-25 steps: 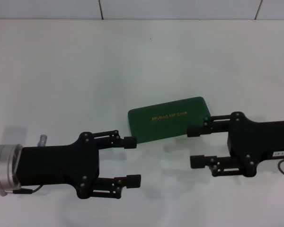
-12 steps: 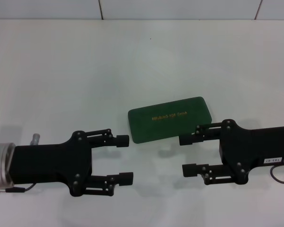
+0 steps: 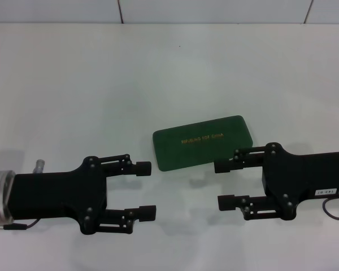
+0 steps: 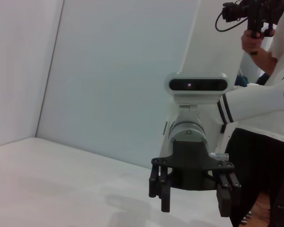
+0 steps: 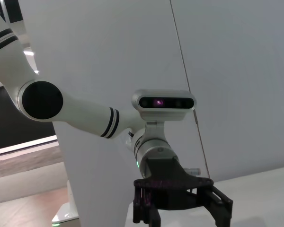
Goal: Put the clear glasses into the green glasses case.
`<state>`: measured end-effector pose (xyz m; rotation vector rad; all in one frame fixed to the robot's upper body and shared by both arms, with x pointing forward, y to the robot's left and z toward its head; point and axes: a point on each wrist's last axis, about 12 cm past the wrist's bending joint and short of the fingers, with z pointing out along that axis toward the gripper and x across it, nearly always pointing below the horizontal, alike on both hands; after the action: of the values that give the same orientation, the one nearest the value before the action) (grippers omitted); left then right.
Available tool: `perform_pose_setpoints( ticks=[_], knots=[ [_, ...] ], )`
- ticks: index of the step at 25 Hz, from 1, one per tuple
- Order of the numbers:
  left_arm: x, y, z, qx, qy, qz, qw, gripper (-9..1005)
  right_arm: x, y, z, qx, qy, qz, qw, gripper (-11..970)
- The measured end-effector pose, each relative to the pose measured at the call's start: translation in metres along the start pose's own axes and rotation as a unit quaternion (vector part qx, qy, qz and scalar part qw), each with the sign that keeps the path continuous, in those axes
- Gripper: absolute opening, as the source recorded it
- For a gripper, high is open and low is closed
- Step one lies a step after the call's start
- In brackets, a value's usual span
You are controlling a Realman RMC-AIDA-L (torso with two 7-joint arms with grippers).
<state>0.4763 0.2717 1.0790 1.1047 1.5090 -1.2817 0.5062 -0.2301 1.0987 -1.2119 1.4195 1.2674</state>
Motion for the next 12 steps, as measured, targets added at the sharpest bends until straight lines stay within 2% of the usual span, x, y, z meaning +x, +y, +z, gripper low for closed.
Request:
perform_pose_setpoints(
  ticks=[12],
  knots=[
    [-0.0004,0.0002,-0.0003,0.0,0.0,0.001,1.0,802,0.0034,0.0025,-0.0024,0.005,-0.001,-0.001,1.0,606]
  ],
)
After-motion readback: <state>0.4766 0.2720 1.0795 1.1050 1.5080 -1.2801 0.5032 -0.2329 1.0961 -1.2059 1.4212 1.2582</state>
